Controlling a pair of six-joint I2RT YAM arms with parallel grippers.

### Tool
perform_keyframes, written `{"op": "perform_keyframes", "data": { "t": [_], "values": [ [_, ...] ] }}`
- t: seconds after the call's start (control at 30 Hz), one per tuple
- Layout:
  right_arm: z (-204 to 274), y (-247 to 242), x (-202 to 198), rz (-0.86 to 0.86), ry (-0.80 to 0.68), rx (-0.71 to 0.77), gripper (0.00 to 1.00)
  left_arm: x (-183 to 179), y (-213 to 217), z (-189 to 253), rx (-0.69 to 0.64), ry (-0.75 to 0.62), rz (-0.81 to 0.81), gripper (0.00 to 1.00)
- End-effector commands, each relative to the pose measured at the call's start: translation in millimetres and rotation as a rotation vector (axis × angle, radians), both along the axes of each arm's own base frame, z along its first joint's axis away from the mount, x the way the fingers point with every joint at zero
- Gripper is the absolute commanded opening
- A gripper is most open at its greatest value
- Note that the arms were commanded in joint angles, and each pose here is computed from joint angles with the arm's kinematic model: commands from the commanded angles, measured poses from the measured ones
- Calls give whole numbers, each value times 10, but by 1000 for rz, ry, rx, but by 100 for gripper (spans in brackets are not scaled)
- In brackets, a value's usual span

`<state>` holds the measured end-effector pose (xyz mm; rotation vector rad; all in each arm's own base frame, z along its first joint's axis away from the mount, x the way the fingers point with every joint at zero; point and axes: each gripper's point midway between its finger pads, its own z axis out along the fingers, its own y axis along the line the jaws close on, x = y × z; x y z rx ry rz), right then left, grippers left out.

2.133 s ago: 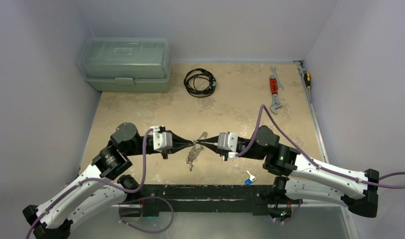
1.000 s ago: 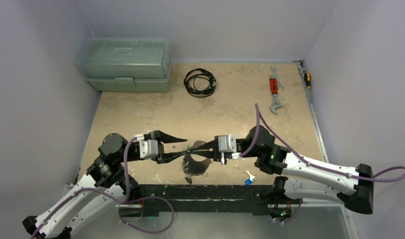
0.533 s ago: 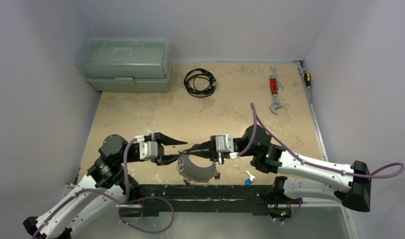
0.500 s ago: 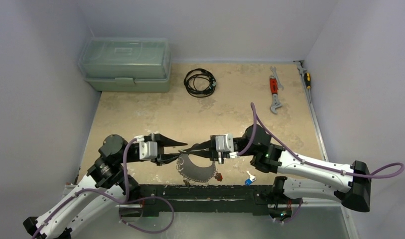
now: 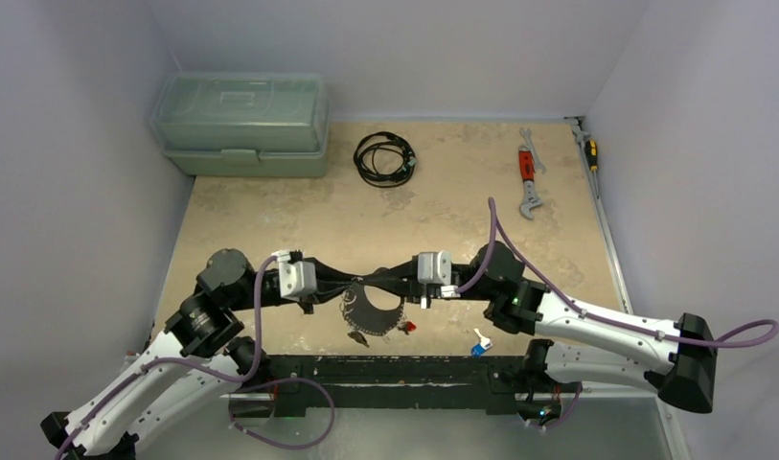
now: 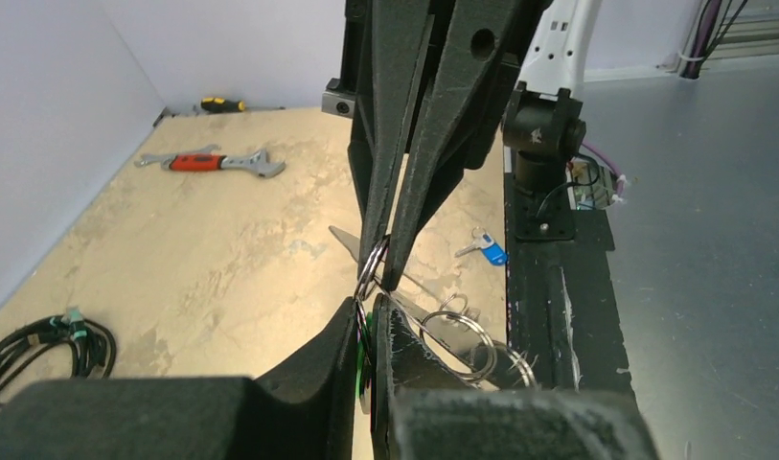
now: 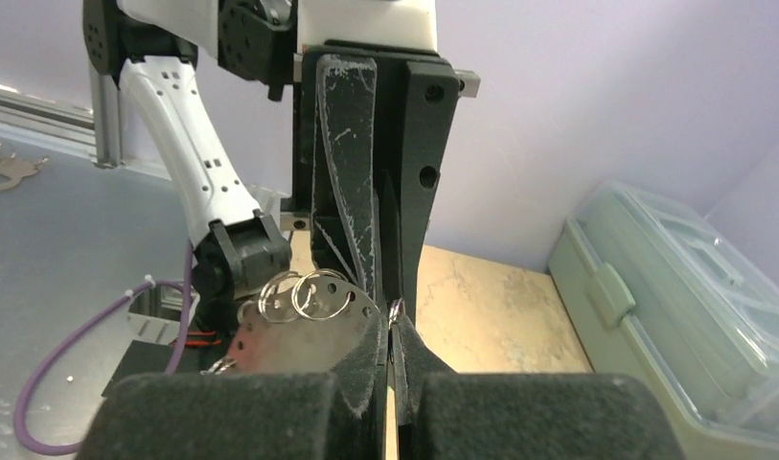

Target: Put the keys on the keyring

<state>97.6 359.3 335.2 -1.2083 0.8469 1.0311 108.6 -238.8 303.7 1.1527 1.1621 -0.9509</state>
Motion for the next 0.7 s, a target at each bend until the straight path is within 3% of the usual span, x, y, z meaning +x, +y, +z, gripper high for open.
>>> {"op": "perform_keyframes", "data": {
  "t": [0.0, 0.03, 0.13, 0.2, 0.67],
  "values": [
    [158, -142, 10, -38, 9, 86, 0, 150, 81, 96, 22, -24, 96, 0],
    [158, -154, 3, -35, 13, 99, 0, 136, 74, 86, 26, -28, 85, 5],
    [143, -156, -12, -24, 27, 110, 0, 104, 80, 93, 28, -42, 71, 35],
    [148, -159, -12, -23, 27, 113, 0, 90, 120, 164, 10, -70, 82, 43],
    [307, -195, -127, 33, 4, 158, 0, -242, 0, 324, -43, -118, -132, 38]
  ]
}}
